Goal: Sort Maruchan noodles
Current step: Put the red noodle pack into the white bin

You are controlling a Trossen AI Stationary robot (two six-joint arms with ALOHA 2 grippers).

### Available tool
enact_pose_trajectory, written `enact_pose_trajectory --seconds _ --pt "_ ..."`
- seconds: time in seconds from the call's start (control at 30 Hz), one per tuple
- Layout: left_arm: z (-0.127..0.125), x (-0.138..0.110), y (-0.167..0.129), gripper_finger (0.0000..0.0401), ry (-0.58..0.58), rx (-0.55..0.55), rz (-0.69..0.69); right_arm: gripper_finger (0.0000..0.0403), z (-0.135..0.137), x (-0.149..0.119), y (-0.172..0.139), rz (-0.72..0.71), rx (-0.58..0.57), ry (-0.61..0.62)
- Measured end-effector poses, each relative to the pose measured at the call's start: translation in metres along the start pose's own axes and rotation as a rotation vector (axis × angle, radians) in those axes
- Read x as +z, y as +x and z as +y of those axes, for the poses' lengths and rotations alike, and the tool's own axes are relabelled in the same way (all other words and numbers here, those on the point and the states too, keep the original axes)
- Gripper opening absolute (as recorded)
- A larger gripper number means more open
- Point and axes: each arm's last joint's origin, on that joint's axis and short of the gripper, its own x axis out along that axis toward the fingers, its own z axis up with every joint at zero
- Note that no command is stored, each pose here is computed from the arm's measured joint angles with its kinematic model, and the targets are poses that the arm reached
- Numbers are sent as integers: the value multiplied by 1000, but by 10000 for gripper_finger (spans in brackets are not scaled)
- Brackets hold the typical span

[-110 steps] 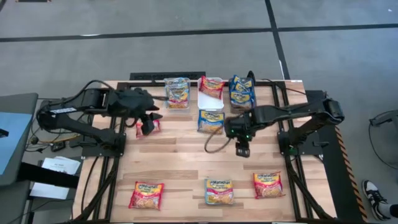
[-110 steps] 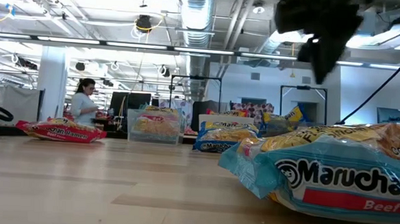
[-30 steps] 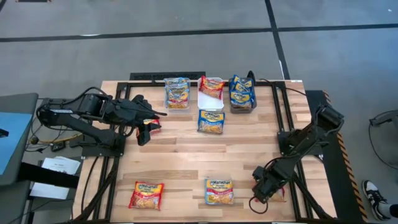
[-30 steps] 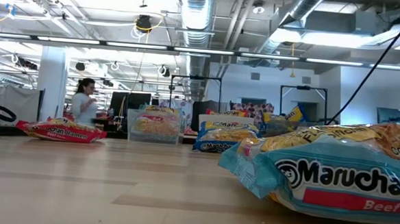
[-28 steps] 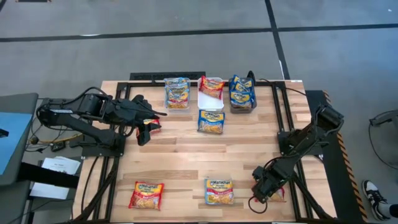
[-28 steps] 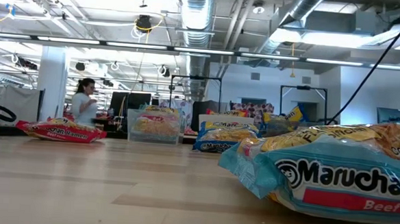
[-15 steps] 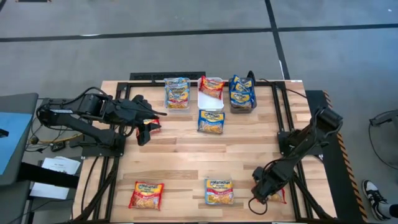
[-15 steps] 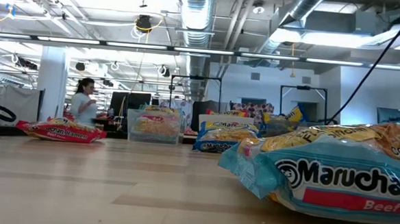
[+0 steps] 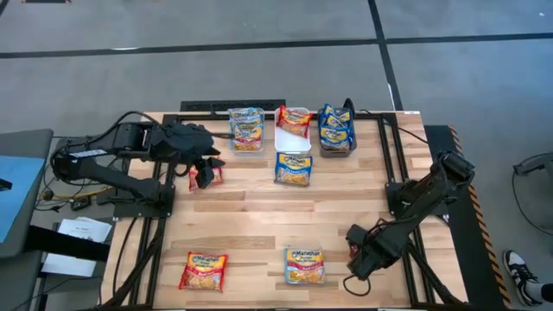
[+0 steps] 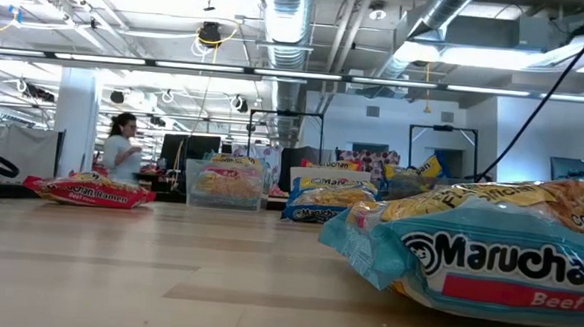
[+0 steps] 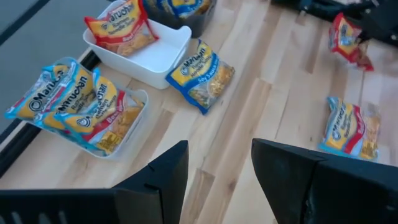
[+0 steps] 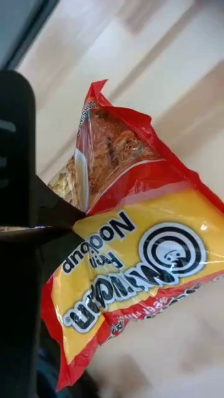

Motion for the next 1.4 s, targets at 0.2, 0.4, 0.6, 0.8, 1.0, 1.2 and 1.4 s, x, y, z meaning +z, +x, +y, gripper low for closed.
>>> enact_pose_trajectory --seconds 0.2,0.4,0.6,0.8,1.0,1.2,1.4 --pt "14 9 3 164 -29 33 -41 3 -1 30 -23 -152 -16 -69" --pt "29 19 8 164 -78 90 -99 3 -12 80 -38 -264 -34 -169" --pt "49 27 22 164 -286 144 -99 3 -36 137 -47 -342 -73 -267" --pt "62 31 42 164 -249 126 -31 3 -69 193 -56 -477 -108 -227" --pt "67 33 58 164 -171 140 10 3 -102 238 -60 -615 -127 -133" --pt "66 36 57 164 -148 134 -17 3 -131 268 -65 -733 -154 -88" --pt "66 35 55 164 -148 132 -20 3 -151 287 -74 -861 -241 -48"
